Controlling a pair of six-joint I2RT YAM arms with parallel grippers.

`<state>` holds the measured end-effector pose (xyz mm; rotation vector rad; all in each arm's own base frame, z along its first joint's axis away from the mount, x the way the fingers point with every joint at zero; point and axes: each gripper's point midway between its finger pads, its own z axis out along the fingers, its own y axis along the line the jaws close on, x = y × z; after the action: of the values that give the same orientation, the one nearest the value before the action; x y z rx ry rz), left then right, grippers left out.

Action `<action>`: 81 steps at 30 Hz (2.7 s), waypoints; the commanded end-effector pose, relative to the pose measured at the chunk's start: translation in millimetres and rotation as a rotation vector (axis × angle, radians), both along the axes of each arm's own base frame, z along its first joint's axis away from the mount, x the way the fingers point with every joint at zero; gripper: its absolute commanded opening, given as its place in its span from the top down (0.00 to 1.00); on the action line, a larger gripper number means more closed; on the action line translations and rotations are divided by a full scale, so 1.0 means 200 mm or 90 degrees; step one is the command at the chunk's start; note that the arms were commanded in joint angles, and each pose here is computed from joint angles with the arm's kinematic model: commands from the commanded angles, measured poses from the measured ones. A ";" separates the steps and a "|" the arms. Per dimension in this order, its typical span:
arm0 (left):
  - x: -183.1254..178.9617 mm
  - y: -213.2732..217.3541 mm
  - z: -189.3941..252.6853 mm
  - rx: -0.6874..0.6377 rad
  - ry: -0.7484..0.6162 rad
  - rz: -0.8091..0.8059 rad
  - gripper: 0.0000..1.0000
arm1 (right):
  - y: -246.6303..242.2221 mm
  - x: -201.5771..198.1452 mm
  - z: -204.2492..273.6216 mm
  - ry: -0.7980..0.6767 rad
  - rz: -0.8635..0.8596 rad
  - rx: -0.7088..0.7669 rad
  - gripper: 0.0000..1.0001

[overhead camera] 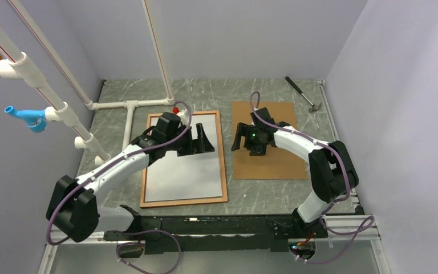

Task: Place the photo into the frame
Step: Move the photo frame item to the center of the board.

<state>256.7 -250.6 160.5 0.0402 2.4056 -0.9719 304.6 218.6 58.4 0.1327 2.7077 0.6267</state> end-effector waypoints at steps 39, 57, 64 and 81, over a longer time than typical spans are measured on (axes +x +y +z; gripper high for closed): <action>0.03 -0.78 -0.47 0.154 0.068 -0.111 0.01 | -1.54 -0.21 -0.05 0.027 -0.542 -0.242 0.07; 0.02 -0.82 -0.64 0.161 0.112 -0.116 0.01 | -1.39 -0.11 -0.22 0.061 -0.445 -0.090 0.08; 0.00 -0.87 -0.63 0.098 0.116 -0.124 0.01 | -1.25 -0.12 -0.25 0.059 -0.396 0.000 0.09; 0.03 -0.89 -0.18 0.012 0.023 -0.144 0.01 | -1.11 -0.18 -0.20 0.036 -0.348 0.080 0.10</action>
<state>259.9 -413.7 56.1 0.2408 2.6367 -0.9235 295.4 -39.0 30.8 0.8633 2.4141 0.4270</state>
